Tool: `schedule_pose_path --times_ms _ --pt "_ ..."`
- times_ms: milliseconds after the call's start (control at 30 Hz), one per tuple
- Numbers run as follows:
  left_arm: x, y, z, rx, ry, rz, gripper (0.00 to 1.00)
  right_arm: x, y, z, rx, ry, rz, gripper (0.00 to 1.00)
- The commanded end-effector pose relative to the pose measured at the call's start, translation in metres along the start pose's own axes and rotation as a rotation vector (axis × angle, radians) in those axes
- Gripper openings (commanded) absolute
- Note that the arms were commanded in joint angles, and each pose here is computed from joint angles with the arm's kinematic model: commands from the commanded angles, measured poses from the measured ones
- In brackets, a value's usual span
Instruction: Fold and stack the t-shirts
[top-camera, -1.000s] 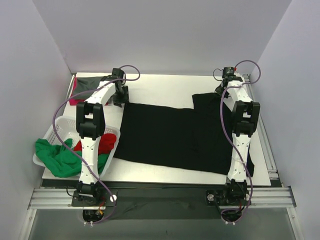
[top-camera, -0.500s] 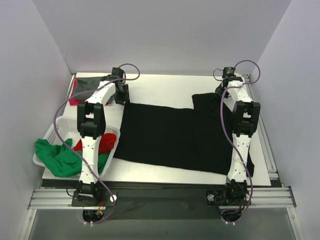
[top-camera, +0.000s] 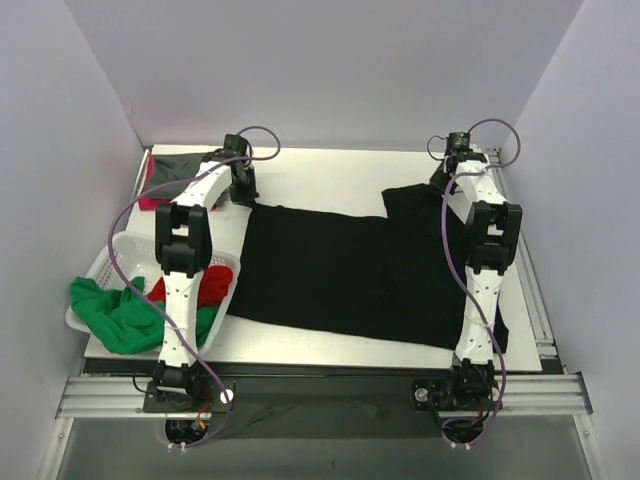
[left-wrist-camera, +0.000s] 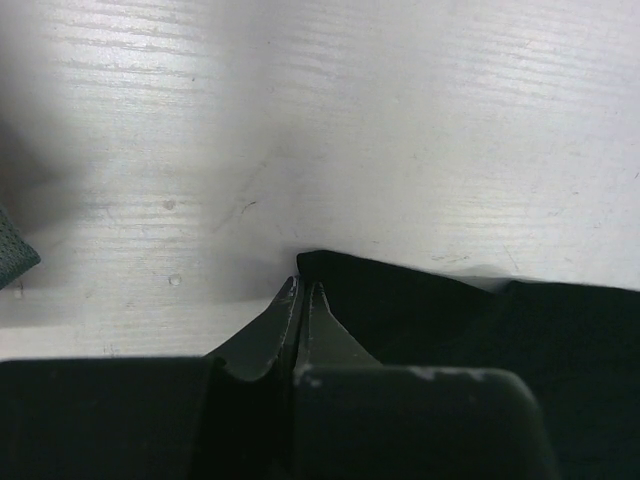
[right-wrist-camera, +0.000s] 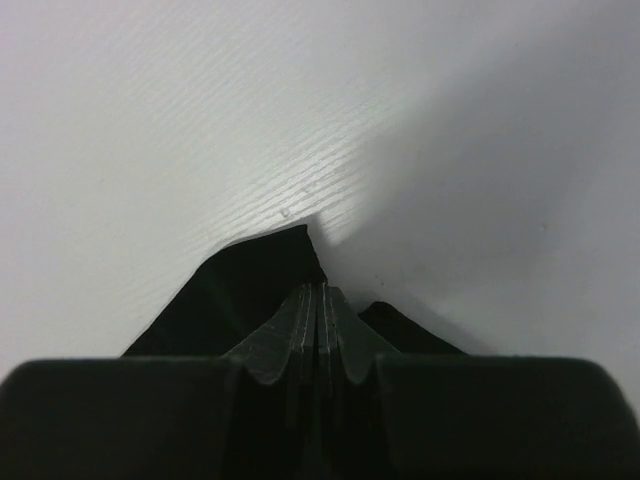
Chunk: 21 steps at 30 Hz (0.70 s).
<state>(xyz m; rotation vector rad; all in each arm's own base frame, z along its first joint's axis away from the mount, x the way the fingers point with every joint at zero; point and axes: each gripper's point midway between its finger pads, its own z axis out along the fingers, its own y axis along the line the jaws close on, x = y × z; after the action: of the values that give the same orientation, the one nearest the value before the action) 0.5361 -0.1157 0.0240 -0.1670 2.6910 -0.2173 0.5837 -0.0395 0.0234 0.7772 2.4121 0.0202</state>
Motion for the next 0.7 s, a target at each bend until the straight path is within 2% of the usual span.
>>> schedule_pose_path --times_ms 0,267,500,667 --pt "-0.001 0.001 0.008 0.015 0.005 0.009 0.0 -0.042 0.024 -0.054 -0.114 -0.1 0.021 0.0" --pt "-0.018 -0.011 -0.016 0.062 -0.054 0.019 0.0 -0.069 0.036 -0.085 -0.205 -0.205 0.082 0.0" --pt "-0.031 -0.031 -0.045 0.166 -0.127 0.029 0.0 -0.066 0.045 -0.094 -0.268 -0.188 0.088 0.0" --pt "-0.029 -0.032 -0.047 0.174 -0.125 0.028 0.0 -0.057 0.037 -0.076 -0.257 -0.162 0.083 0.0"
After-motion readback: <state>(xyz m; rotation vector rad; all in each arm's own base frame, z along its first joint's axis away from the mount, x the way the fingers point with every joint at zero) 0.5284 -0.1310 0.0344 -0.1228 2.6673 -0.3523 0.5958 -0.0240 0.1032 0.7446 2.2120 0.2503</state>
